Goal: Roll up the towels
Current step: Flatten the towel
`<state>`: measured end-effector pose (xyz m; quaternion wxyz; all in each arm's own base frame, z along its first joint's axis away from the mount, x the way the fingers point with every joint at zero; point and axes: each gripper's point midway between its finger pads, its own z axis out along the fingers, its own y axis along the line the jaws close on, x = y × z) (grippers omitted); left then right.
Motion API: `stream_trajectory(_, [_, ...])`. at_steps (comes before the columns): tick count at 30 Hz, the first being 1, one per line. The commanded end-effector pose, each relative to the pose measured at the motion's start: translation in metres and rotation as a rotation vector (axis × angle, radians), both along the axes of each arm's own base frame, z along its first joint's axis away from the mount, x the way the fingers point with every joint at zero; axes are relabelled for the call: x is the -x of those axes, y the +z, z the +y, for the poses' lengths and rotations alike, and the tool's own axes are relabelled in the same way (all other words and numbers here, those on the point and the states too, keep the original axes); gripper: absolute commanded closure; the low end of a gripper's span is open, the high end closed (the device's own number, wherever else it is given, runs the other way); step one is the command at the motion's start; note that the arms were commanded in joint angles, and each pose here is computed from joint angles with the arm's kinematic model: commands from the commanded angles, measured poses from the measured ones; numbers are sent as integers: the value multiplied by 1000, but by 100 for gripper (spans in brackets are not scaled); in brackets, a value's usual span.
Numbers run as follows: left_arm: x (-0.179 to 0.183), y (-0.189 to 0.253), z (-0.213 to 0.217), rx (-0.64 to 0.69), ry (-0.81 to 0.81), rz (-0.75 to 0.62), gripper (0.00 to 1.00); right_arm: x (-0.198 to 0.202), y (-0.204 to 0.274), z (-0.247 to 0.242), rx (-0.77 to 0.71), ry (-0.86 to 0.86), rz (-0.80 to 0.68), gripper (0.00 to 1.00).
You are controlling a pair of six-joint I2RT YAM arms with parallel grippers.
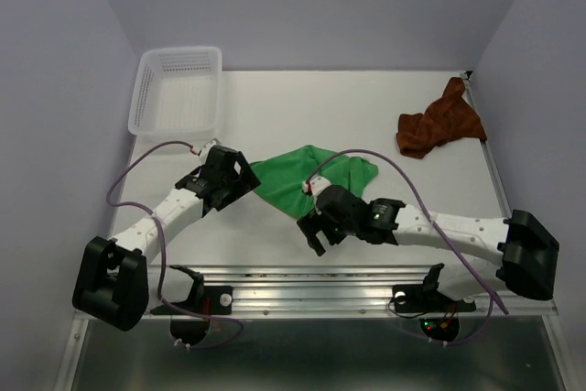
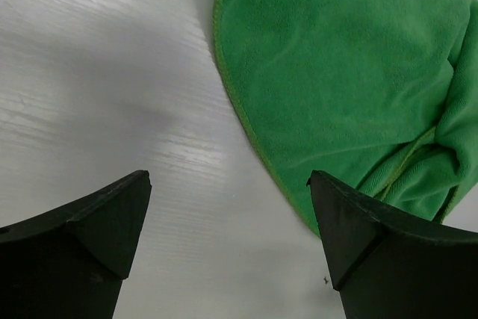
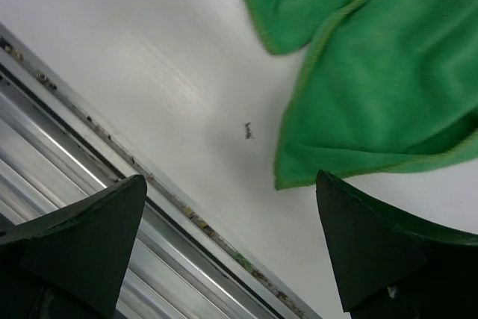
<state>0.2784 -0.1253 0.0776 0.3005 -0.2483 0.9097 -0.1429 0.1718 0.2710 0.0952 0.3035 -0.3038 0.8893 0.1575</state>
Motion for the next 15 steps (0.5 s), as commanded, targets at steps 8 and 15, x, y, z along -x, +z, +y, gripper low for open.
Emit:
stream_trajectory(8, [23,8,-14,82,-26,-33,1,3,-40,27,190,106,-62,10])
stream_trajectory(15, [27,4,-20,84,-37,-22,1,-7,-51,10,254,18,-102,55])
